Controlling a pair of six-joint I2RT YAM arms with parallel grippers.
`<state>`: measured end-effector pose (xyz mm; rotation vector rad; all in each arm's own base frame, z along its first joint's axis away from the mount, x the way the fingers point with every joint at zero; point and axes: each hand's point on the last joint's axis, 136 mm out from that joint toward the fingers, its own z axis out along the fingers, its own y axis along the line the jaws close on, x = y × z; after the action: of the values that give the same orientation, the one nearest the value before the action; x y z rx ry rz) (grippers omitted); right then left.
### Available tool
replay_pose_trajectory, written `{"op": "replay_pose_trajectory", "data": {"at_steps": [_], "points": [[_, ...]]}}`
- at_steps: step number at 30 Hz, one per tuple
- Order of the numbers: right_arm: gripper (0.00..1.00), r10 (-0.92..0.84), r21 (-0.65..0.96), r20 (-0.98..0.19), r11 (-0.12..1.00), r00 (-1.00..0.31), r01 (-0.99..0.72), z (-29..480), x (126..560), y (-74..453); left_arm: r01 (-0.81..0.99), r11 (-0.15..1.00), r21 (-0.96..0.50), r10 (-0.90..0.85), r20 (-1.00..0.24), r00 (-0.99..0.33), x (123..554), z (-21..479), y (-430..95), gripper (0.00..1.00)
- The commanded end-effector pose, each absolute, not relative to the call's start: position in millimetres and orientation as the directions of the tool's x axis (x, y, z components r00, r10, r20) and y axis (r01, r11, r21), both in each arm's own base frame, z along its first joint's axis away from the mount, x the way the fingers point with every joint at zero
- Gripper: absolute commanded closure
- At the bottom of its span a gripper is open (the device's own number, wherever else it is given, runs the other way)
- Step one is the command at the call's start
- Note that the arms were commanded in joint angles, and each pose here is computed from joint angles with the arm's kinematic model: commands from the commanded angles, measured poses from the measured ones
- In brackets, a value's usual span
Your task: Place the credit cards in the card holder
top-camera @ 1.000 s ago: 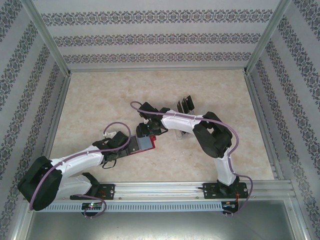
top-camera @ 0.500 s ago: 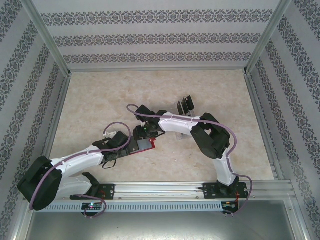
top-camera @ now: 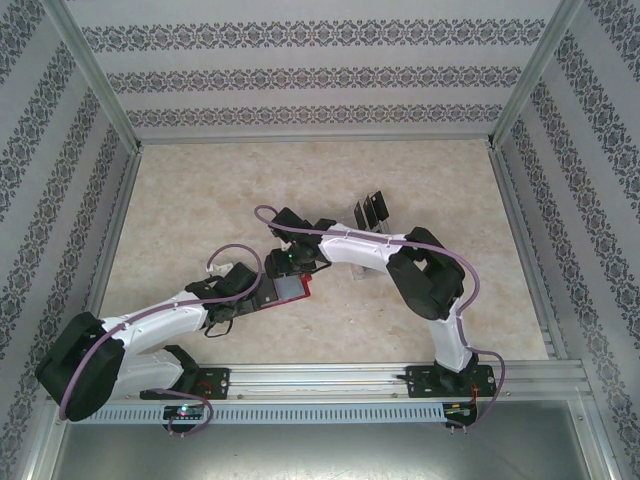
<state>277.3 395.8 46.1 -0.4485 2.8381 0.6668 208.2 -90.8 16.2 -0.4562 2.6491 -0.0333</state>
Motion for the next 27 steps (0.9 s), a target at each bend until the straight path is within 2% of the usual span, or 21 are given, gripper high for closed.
{"op": "replay_pose_trajectory", "data": {"at_steps": [1, 12, 21, 27], "points": [[0.45, -0.248, 0.413, -0.282, 0.840, -0.927, -0.351, 69, 273, 400, -0.303, 0.941, -0.149, -0.338, -0.441, -0.832, 215, 19, -102, 0.22], [0.45, -0.223, 0.484, -0.274, 0.809, -0.936, -0.334, 83, 263, 415, -0.332, 0.927, -0.173, -0.373, -0.495, -0.785, 210, 42, -87, 0.22], [0.45, -0.218, 0.543, -0.230, 0.780, -0.949, -0.311, 73, 243, 437, -0.419, 0.878, -0.233, -0.467, -0.612, -0.638, 195, 91, -46, 0.22], [0.45, -0.241, 0.571, -0.184, 0.763, -0.953, -0.303, 56, 224, 462, -0.418, 0.875, -0.243, -0.472, -0.621, -0.626, 196, 100, -46, 0.22]]}}
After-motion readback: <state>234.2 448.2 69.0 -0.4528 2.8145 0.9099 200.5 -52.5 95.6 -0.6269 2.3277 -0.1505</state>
